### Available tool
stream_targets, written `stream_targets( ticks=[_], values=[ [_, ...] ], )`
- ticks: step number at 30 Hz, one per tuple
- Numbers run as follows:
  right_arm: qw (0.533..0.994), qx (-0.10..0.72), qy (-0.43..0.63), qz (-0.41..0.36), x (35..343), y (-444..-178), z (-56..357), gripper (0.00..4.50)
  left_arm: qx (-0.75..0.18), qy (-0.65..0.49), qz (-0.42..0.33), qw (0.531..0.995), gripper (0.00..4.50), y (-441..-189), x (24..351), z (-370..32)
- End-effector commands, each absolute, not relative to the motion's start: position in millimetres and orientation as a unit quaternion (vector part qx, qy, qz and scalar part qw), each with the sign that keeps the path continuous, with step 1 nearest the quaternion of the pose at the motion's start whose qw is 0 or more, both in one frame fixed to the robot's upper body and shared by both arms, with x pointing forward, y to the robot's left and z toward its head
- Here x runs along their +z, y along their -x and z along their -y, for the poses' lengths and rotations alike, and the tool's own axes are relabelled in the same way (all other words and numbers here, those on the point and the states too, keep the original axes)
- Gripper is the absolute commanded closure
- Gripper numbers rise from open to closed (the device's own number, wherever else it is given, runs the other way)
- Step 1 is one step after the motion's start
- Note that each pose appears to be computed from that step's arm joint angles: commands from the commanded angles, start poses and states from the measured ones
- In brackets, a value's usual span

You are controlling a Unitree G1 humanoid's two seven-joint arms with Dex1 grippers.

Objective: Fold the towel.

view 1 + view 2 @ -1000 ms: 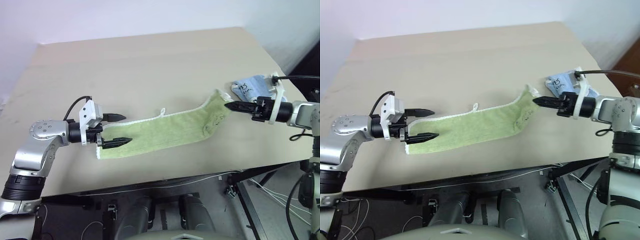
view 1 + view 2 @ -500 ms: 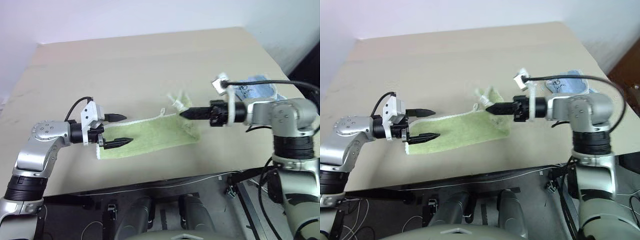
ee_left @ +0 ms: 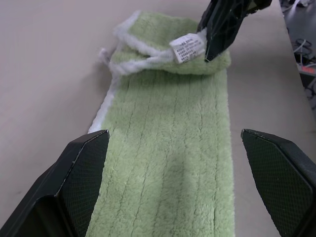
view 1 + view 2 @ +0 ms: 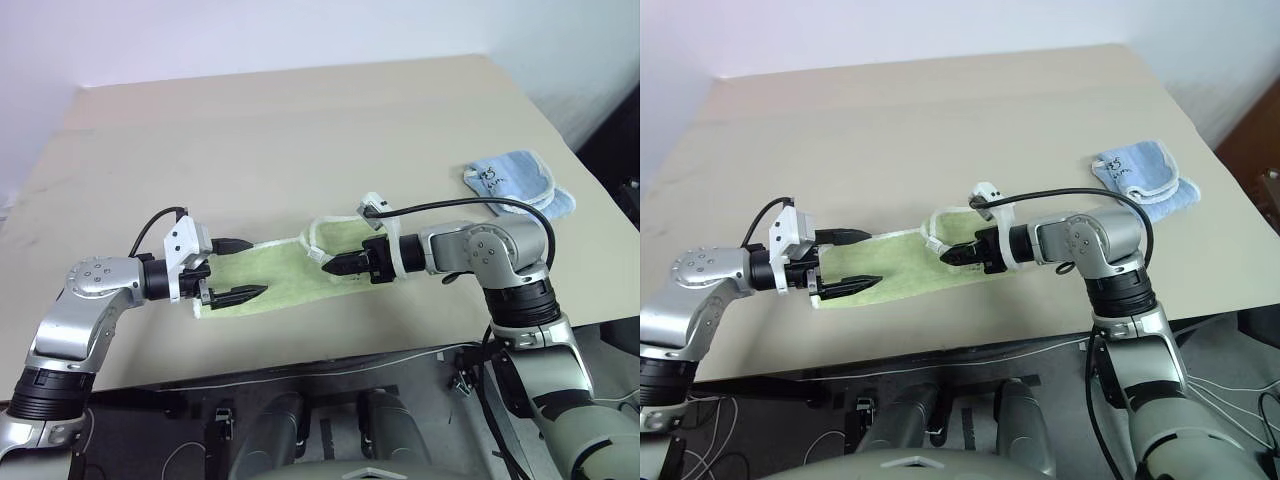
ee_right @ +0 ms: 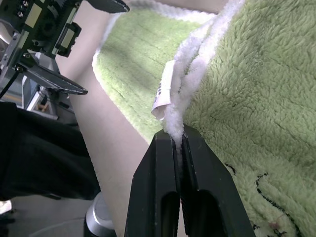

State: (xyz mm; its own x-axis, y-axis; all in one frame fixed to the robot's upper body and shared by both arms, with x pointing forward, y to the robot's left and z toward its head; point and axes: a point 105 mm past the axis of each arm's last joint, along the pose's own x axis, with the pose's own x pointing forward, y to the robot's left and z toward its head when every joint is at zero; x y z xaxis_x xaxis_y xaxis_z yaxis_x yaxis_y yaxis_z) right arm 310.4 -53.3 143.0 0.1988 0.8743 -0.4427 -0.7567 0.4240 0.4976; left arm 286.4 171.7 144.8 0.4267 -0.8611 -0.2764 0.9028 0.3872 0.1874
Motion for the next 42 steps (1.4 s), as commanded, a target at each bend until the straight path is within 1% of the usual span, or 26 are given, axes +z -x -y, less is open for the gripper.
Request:
stream_targets(
  ticks=[1,2,5,12,14,16,18,19,21,24,26,30,31,32,33,36,39,42],
  values=[
    [0.773,0.549,-0.055,-0.314,155,-306,49,4.45,-0.532,-0.171,-0.047,0.828,0.00,-285,153,-169],
    [0.772,0.552,-0.050,-0.310,155,-305,49,4.45,-0.532,-0.170,-0.048,0.828,0.00,-284,153,-169],
    [0.773,0.556,-0.046,-0.301,156,-305,50,3.74,-0.532,-0.170,-0.050,0.828,0.00,-282,152,-168],
    [0.777,0.555,-0.046,-0.293,159,-308,53,1.48,-0.529,-0.172,-0.049,0.829,0.00,-283,153,-169],
    [0.777,0.563,-0.063,-0.275,168,-309,56,0.80,-0.527,-0.168,-0.043,0.832,0.00,-285,156,-169],
    [0.770,0.586,-0.096,-0.233,190,-307,61,0.18,-0.517,-0.143,-0.032,0.843,0.00,-288,152,-180],
    [0.764,0.605,-0.114,-0.194,208,-305,66,0.18,-0.516,-0.121,-0.022,0.848,0.00,-291,153,-183],
    [0.773,0.600,-0.109,-0.176,211,-308,69,0.29,-0.510,-0.106,-0.005,0.853,0.18,-295,161,-180],
    [0.786,0.590,-0.096,-0.157,211,-312,73,0.78,-0.501,-0.090,0.020,0.860,0.60,-301,174,-174],
    [0.808,0.567,-0.095,-0.127,210,-324,76,1.81,-0.506,-0.077,0.065,0.857,1.64,-310,199,-154],
    [0.815,0.558,-0.093,-0.121,206,-329,76,2.51,-0.506,-0.064,0.084,0.856,2.32,-316,209,-144],
    [0.828,0.541,-0.075,-0.125,189,-335,78,3.91,-0.537,-0.044,0.091,0.838,3.68,-316,215,-122],
    [0.831,0.537,-0.075,-0.122,188,-337,79,4.26,-0.549,-0.048,0.090,0.830,4.02,-315,214,-115],
    [0.836,0.531,-0.075,-0.118,187,-340,80,4.50,-0.575,-0.067,0.087,0.811,4.38,-309,209,-106],
    [0.839,0.527,-0.077,-0.114,187,-343,81,4.50,-0.592,-0.081,0.079,0.798,4.48,-305,204,-99],
    [0.848,0.515,-0.076,-0.101,184,-349,85,4.50,-0.617,-0.063,0.067,0.782,4.48,-300,196,-84],
    [0.858,0.503,-0.045,-0.100,172,-354,90,4.50,-0.605,-0.071,0.058,0.791,4.48,-307,188,-77],
    [0.861,0.502,-0.056,-0.064,174,-357,89,4.50,-0.589,-0.081,0.041,0.803,4.48,-318,176,-69]
  ],
)
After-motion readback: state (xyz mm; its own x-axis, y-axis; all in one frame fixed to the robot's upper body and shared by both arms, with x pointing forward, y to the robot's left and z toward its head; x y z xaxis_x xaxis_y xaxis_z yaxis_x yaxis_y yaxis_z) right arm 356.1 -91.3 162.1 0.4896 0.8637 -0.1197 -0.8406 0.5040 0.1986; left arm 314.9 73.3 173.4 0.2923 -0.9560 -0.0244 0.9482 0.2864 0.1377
